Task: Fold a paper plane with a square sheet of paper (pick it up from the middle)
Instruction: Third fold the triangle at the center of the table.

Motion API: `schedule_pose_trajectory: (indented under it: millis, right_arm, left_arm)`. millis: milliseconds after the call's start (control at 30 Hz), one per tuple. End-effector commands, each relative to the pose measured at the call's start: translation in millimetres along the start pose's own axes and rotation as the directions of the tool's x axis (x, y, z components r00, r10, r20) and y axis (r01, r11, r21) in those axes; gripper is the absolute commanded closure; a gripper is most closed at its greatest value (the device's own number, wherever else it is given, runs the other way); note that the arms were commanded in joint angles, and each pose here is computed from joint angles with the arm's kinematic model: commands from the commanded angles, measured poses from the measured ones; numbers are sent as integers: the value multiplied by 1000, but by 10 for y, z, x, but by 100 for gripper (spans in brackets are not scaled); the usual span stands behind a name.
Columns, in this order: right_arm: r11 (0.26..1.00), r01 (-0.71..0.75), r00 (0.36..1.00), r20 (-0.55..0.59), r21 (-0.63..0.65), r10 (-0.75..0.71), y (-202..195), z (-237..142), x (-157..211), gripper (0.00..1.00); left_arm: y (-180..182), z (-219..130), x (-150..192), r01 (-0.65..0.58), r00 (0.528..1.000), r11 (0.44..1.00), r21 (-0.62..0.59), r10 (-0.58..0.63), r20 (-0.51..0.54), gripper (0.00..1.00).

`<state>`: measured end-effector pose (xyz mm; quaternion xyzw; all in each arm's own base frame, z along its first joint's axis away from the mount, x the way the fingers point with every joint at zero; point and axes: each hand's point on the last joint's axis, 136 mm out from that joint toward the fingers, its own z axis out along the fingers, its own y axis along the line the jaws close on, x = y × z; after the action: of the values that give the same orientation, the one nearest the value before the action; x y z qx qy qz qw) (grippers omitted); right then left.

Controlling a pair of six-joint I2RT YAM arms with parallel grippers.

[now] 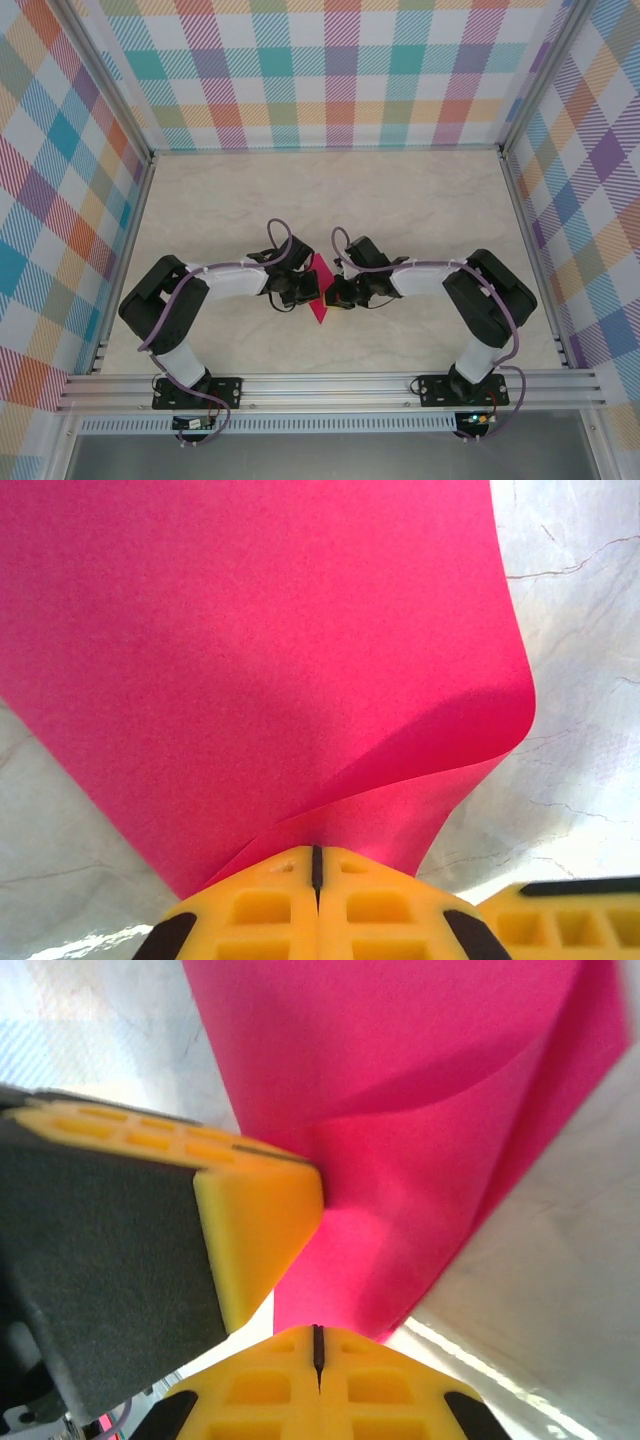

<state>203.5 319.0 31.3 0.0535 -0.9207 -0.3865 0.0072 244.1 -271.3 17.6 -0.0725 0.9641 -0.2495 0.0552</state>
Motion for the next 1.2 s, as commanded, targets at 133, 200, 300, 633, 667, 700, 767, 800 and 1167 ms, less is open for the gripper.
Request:
schedule_pose_trajectory:
  millis: [133,200,300,633,667,700,767,800,1167]
  right_arm:
    - [999,-1,999,-40,-33,0,112,110,122,100]
    - [1000,-7,998,-56,-16,6,74,167,165,100]
    - [1000,-19,998,-65,9,20,-17,220,218,100]
    - [1000,0,996,-91,16,2,-71,207,322,100]
    - [1000,9,996,-89,8,-8,-45,192,323,100]
    - [1000,19,996,-86,0,-19,-12,171,322,100]
    - [999,38,996,-76,-17,-39,63,128,314,100]
    - [999,47,996,-71,-25,-49,96,113,311,100]
    - [997,23,992,-122,71,-14,-176,253,454,100]
  left_arm:
    - [352,94,201,22,999,991,-131,-26,-31,100]
    - [364,82,199,22,999,991,-135,-26,-27,100]
    - [370,71,193,23,999,990,-140,-26,-21,100]
    - [375,49,151,28,1000,989,-148,-28,3,100]
    - [371,51,150,29,1000,989,-147,-29,3,100]
    - [378,52,151,30,1000,988,-148,-30,3,100]
    - [380,52,150,32,999,988,-150,-31,5,100]
    - [387,50,154,33,999,988,-151,-32,5,100]
    - [376,41,143,33,999,988,-149,-32,10,100]
